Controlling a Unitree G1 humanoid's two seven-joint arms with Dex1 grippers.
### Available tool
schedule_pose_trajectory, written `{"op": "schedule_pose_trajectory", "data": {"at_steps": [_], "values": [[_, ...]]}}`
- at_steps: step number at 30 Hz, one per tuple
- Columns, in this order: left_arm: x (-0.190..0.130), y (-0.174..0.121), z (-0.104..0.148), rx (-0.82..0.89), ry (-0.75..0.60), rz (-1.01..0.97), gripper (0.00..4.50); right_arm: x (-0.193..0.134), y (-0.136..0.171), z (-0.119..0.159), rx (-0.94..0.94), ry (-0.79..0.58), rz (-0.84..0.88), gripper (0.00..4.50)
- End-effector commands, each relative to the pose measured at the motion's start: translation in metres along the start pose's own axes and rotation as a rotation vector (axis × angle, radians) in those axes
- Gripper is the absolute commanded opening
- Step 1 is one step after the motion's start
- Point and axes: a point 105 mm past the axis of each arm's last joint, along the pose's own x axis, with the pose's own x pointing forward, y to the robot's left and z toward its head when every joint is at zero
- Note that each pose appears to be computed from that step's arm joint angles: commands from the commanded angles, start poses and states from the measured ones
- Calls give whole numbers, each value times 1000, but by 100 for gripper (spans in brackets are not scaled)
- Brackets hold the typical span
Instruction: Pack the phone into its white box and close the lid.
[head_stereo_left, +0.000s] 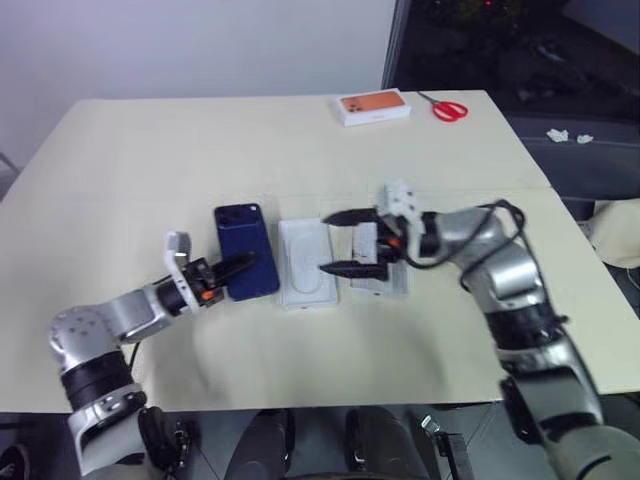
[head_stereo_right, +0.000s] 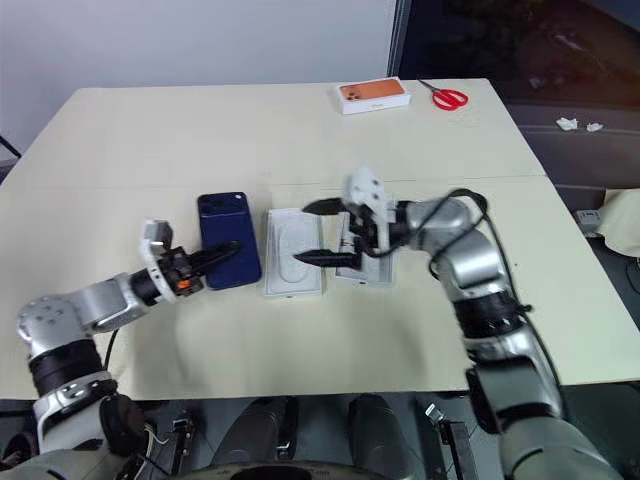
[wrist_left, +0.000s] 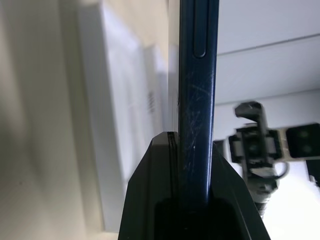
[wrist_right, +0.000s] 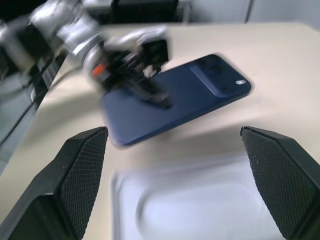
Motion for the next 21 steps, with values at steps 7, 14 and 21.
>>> {"op": "schedule_pose_trajectory", "data": {"at_steps": [7, 14, 21], "values": [[39, -16, 7, 30, 10, -25, 0, -41, 14, 0, -116, 37, -15, 443], [55, -14, -8, 6, 60, -29, 0, -44, 13, 0, -123, 42, -52, 443], [56, -16, -8, 13, 53, -41, 0, -42, 9, -4, -154, 46, -89, 443]]}}
